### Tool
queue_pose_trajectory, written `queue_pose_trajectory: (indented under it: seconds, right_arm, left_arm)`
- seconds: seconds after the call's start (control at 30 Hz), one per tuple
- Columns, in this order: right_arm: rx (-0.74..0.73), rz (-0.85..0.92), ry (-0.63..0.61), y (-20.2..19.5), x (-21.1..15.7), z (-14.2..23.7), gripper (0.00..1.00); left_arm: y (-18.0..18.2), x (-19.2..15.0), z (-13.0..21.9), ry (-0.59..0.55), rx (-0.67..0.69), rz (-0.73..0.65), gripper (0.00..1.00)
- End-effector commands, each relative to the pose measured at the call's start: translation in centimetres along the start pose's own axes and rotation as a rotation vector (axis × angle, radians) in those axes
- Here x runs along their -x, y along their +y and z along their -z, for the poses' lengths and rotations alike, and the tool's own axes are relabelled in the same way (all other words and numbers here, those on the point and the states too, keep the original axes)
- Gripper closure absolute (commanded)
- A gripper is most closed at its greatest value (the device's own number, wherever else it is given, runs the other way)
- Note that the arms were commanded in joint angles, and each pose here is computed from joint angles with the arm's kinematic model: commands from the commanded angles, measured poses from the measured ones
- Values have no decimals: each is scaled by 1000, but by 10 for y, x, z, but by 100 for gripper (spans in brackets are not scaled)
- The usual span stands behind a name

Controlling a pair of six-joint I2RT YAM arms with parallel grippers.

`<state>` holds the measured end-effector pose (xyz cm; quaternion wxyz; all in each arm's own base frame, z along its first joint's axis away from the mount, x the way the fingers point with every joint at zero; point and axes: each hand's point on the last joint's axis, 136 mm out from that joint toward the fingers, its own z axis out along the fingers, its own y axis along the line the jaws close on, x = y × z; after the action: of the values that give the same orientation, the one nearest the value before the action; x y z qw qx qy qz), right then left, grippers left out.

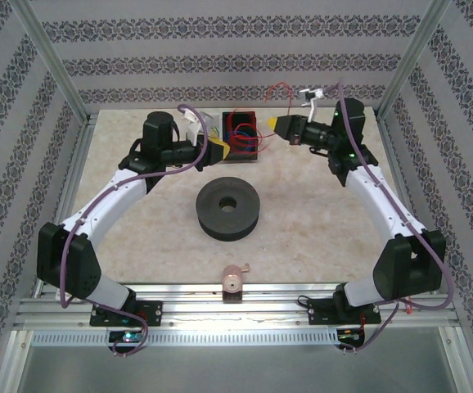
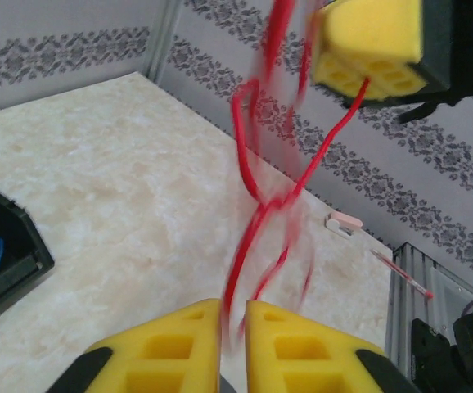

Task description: Wrap the cables

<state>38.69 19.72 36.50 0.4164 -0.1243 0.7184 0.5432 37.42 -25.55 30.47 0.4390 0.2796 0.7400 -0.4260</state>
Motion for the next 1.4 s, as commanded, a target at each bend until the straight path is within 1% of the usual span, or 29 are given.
queue_pose_trajectory:
  seconds: [0.0, 0.03, 0.1, 0.13, 0.2, 0.27, 0.3, 0.33, 0.43, 0.47, 0.5, 0.63, 0.73, 0.87, 0.97, 1.17, 1.37]
  right_arm:
    - [12, 83, -88, 27, 29, 26, 100]
    - [9, 88, -94, 28, 31, 30, 100]
    - [4, 93, -104, 30, 34, 35, 100]
    - [4, 93, -108, 30, 36, 38, 100]
    - [2, 98, -115, 32, 38, 40, 100]
    - [5, 91, -118, 32, 38, 40, 100]
    - [9, 88, -119, 32, 39, 39, 100]
    - [9, 82, -121, 32, 39, 38, 100]
    - [12, 76, -124, 34, 39, 36, 100]
    - [17, 76, -124, 35, 39, 34, 100]
    - [20, 71, -123, 35, 39, 31, 100]
    - [37, 51, -120, 41, 38, 18, 100]
    - [44, 33, -124, 43, 38, 8, 100]
    - [66, 18, -121, 48, 36, -6, 100]
    - [80, 13, -115, 51, 35, -14, 100]
    - [82, -3, -136, 48, 37, -19, 100]
    - [83, -52, -185, 44, 43, -20, 100]
  left_arm:
    - [14, -7, 14, 8, 62, 8, 82]
    - [15, -8, 15, 9, 67, 12, 82]
    - [17, -10, 17, 11, 72, 16, 88]
    - [18, -11, 17, 13, 73, 18, 89]
    - [18, -12, 18, 13, 73, 21, 89]
    - [19, -13, 17, 11, 73, 27, 85]
    - [19, -14, 16, 12, 71, 33, 80]
    - [20, -14, 15, 11, 68, 37, 66]
    - [17, -14, 10, -4, 35, 39, 19]
    - [14, -12, 7, -13, 20, 31, 9]
    - [10, -11, 3, -16, 2, 22, 1]
    - [-4, -13, -20, -6, -51, -25, 0]
    - [-10, -16, -37, 4, -57, -59, 0]
    - [-8, -19, -56, 15, 3, -111, 0]
    - [0, -17, -64, -2, 60, -136, 0]
    - [1, -15, -73, -48, 49, -109, 0]
    - [13, -19, -82, -52, 88, -82, 0]
